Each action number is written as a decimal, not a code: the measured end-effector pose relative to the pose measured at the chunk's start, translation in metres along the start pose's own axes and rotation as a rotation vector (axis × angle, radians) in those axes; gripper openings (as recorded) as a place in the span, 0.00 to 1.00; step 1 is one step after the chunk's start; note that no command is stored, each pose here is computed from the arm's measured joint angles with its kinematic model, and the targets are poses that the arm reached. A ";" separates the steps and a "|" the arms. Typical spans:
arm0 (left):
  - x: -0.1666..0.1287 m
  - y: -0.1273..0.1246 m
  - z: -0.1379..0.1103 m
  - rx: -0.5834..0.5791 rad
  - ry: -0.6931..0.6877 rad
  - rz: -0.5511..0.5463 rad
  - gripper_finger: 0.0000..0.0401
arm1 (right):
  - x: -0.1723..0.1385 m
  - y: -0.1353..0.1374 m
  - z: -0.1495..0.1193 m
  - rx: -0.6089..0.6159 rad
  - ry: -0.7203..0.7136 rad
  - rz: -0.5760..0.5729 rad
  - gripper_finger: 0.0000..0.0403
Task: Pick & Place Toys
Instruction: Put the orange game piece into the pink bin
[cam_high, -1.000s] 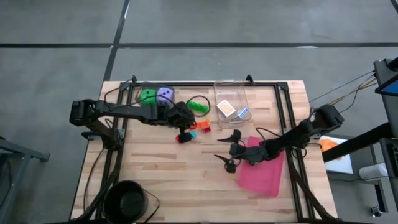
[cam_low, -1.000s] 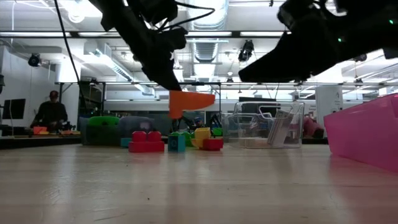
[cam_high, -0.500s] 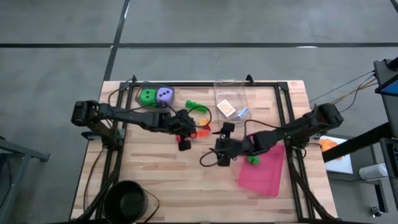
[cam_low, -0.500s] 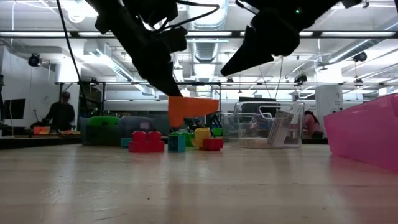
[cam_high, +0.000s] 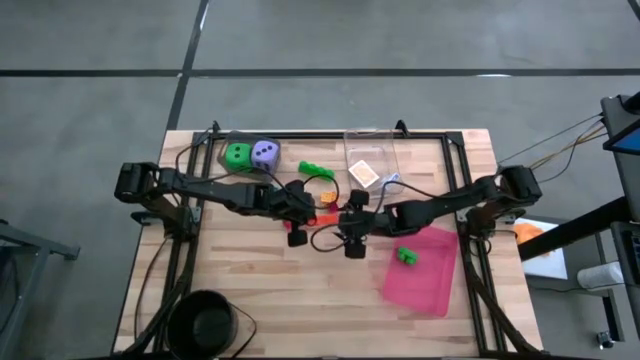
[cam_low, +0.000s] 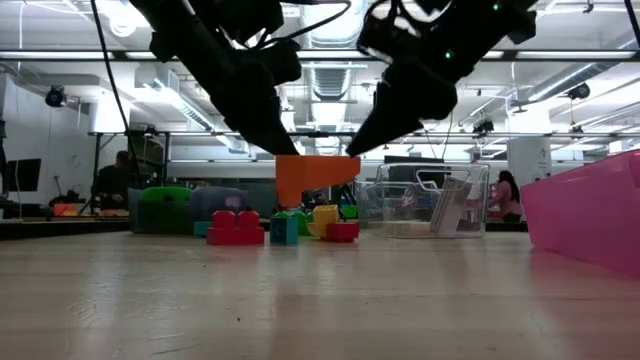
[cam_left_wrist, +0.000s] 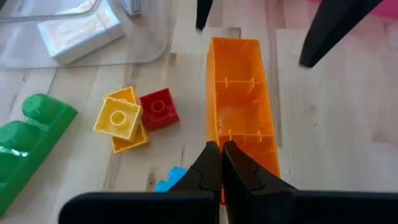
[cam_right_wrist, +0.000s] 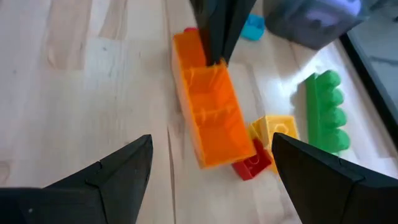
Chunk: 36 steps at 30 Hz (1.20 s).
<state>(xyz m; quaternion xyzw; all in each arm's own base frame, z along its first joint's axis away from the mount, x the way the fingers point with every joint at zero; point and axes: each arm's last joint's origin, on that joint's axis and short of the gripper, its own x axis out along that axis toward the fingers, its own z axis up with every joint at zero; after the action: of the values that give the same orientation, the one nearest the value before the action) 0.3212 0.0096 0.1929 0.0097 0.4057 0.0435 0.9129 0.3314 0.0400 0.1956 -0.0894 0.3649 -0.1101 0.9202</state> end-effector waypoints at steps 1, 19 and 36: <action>0.000 -0.001 0.000 0.001 -0.004 -0.004 0.00 | 0.003 0.000 -0.001 0.000 0.007 0.011 0.80; 0.001 -0.004 0.000 0.009 -0.019 -0.020 0.00 | 0.037 0.005 0.006 -0.023 0.038 0.037 0.77; 0.001 -0.005 0.000 0.066 -0.019 -0.034 0.01 | 0.038 0.008 0.007 -0.042 0.052 0.055 0.33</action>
<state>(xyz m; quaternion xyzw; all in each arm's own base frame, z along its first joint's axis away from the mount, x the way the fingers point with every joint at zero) 0.3219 0.0051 0.1920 0.0333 0.3983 0.0146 0.9166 0.3638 0.0381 0.1741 -0.0957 0.3934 -0.0794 0.9109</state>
